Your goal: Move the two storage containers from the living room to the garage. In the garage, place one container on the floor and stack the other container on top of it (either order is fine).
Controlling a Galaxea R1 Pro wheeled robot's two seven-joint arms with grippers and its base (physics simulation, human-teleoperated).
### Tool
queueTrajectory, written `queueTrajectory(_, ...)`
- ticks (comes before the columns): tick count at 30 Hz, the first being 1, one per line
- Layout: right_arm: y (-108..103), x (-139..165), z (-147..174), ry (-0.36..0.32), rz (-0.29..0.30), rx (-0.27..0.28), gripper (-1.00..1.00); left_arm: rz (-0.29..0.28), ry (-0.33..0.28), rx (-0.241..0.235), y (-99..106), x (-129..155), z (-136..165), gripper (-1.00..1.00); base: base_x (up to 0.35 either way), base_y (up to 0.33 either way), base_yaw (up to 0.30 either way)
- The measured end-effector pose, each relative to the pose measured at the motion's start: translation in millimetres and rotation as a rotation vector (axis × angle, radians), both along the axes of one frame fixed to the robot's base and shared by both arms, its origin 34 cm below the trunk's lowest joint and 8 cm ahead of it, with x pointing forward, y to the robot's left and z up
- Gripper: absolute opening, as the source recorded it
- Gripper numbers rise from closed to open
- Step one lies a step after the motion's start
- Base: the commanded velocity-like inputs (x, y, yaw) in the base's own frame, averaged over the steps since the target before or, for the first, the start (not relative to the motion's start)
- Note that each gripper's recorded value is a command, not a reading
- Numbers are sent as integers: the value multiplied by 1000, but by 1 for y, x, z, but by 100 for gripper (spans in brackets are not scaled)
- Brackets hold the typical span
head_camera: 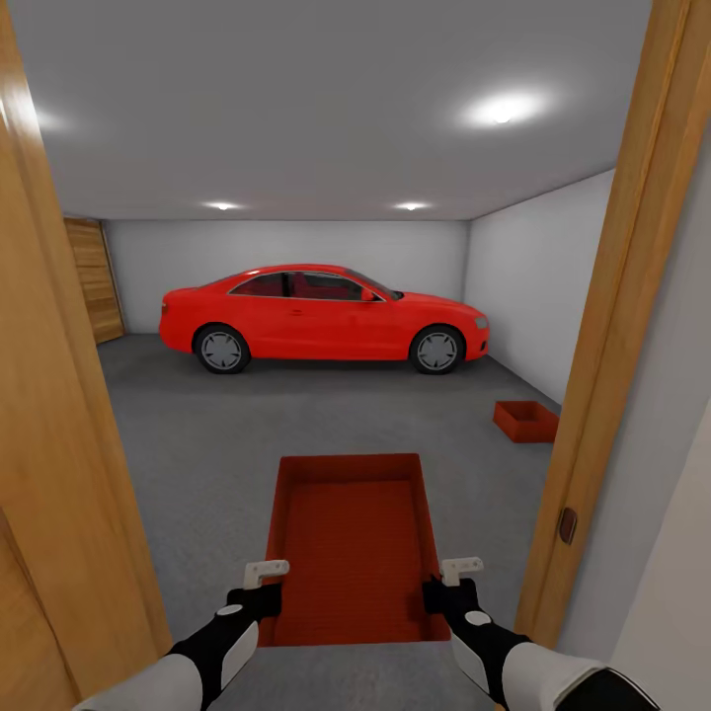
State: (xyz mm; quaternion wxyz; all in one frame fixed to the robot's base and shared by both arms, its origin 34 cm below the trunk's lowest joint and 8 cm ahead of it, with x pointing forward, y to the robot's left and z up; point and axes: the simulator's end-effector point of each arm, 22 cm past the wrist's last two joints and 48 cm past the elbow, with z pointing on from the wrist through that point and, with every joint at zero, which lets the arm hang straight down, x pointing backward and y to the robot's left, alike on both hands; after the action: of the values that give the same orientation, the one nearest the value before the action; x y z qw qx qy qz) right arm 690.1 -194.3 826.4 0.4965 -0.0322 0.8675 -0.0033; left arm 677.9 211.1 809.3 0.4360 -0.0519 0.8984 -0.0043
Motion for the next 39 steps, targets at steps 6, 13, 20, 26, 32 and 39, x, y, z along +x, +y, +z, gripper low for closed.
queueTrajectory(6,0,0,0,0,0,-1,-100,0,0,-1,0,0,0,-100,-31,-92,0)
queueTrajectory(13,-1,-1,-1,3,-6,5,-100,0,2,6,-1,0,0,-100,-17,-53,0)
queueTrajectory(20,0,-1,-1,2,-6,5,-100,-1,2,6,0,0,0,-100,-1,-4,13)
queueTrajectory(26,-1,-1,-1,3,-8,7,-100,-1,2,7,-1,0,0,-100,0,0,224)
queueTrajectory(32,-1,-1,-1,4,-8,7,-100,-1,3,8,-1,0,0,-100,0,0,81)
queueTrajectory(39,-1,-1,-1,4,-8,7,-100,-1,3,8,-1,0,0,-100,0,0,10)
